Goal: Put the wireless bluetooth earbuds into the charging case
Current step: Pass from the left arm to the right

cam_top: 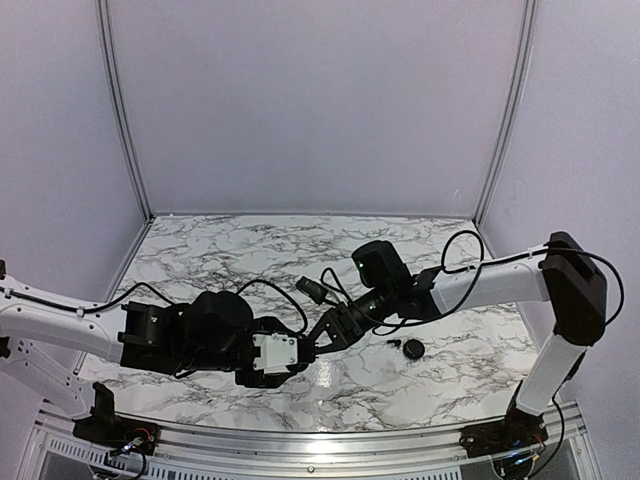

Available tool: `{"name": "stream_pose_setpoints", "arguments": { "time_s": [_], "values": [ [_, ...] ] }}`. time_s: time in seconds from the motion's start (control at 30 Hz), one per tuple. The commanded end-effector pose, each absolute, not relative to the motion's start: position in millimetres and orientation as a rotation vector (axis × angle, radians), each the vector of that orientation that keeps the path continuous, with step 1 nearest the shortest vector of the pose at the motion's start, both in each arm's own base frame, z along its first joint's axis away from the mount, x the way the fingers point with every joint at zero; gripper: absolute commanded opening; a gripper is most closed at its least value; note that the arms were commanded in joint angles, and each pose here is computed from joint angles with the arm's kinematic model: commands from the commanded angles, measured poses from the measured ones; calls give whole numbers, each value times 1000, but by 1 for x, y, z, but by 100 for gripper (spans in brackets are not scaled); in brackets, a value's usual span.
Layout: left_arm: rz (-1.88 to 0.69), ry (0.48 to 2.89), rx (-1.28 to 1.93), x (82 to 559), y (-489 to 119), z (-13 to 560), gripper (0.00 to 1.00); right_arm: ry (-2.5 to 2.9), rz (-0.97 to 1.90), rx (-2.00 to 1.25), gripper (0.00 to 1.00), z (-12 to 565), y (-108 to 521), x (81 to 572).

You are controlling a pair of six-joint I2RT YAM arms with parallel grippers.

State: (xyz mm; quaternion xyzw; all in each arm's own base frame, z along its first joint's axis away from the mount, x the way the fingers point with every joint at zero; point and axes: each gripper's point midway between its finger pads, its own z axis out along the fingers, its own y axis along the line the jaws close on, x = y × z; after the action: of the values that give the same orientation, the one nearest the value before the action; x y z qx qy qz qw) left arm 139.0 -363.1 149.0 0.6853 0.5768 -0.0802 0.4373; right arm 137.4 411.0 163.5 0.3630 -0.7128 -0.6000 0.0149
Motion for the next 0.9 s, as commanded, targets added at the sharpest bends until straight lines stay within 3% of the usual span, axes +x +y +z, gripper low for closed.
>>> {"name": "stream_pose_setpoints", "arguments": {
  "time_s": [0.0, 0.43, 0.77, 0.87],
  "values": [
    [-202, 1405, 1723, 136, -370, 156, 61, -2177, -1902, 1170, 39, 172, 419, 136],
    [-218, 1392, 1730, 134, -373, 158, 63, -2153, -1914, 1189, 22, 174, 419, 135],
    [-207, 1468, 1509, 148, -352, 185, 94, -2134, -1990, 1283, 10, 195, 420, 137],
    [-258, 1471, 1379, 149, -339, 206, 99, -2152, -2034, 1326, 9, 208, 418, 144]
  ]
}}
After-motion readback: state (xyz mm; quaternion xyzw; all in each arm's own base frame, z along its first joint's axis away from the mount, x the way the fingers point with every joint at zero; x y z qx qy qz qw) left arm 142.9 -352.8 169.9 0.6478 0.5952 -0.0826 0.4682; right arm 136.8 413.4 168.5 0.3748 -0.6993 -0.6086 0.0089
